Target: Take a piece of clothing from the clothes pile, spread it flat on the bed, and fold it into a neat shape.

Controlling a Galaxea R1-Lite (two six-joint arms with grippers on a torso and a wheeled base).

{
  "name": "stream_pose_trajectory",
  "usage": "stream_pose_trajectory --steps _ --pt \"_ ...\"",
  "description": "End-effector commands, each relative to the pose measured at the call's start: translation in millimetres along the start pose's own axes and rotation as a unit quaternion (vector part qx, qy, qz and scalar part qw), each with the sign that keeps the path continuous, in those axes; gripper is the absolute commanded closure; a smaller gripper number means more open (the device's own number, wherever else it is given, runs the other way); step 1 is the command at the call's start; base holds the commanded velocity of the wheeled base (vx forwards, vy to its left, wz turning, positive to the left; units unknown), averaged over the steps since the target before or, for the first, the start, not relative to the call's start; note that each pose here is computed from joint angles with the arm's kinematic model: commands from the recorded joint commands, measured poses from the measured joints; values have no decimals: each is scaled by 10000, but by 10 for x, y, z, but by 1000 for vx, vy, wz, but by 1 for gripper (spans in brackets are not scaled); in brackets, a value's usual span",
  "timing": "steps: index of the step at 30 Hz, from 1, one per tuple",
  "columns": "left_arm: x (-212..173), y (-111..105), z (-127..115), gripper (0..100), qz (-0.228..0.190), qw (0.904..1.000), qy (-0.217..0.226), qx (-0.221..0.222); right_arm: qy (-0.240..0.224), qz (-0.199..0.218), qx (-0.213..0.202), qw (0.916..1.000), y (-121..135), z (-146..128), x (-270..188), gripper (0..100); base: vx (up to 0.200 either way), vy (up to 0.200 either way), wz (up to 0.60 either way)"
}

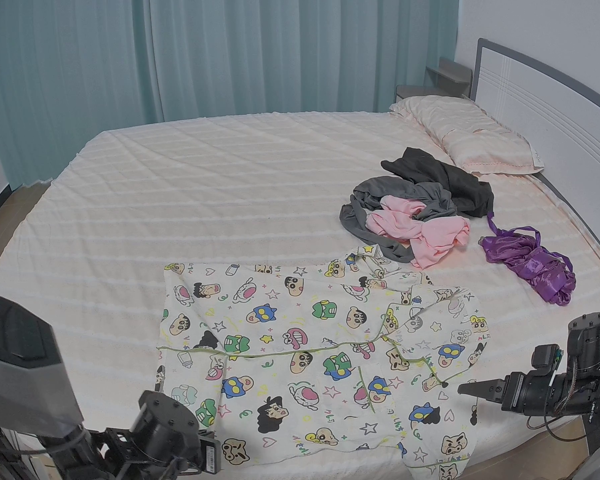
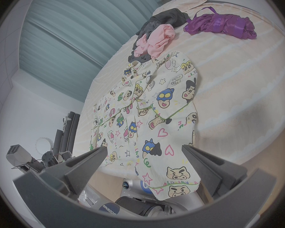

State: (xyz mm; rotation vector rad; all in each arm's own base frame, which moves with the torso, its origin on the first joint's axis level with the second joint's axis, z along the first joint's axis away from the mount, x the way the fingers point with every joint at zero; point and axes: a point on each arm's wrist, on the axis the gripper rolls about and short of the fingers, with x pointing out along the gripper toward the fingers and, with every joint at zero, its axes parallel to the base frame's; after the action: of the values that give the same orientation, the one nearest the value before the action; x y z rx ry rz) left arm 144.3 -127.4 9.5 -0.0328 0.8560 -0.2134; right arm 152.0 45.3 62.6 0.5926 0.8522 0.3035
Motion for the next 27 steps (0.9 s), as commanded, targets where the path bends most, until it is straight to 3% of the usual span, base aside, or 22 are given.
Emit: stream_pose_trajectory --steps 1,8,9,14,27 --pt "160 -168 -104 100 23 9994 181 290 8 -6 1 10000 -3 -3 2 0 0 0 0" --pt "120 -244 -143 100 -120 9992 168 339 23 0 7 10000 -2 -5 5 0 0 0 0" --pt "107 -257 -152 0 -153 9992 167 317 13 0 9 10000 -3 -3 2 0 0 0 0" --pt "58 -284 -137 0 -250 9996 83 136 25 -8 14 10000 -6 -4 6 0 0 0 0" --pt "-385 -375 -95 0 -1122 9918 -330 -511 -3 -3 16 10000 -5 0 -2 0 0 0 0"
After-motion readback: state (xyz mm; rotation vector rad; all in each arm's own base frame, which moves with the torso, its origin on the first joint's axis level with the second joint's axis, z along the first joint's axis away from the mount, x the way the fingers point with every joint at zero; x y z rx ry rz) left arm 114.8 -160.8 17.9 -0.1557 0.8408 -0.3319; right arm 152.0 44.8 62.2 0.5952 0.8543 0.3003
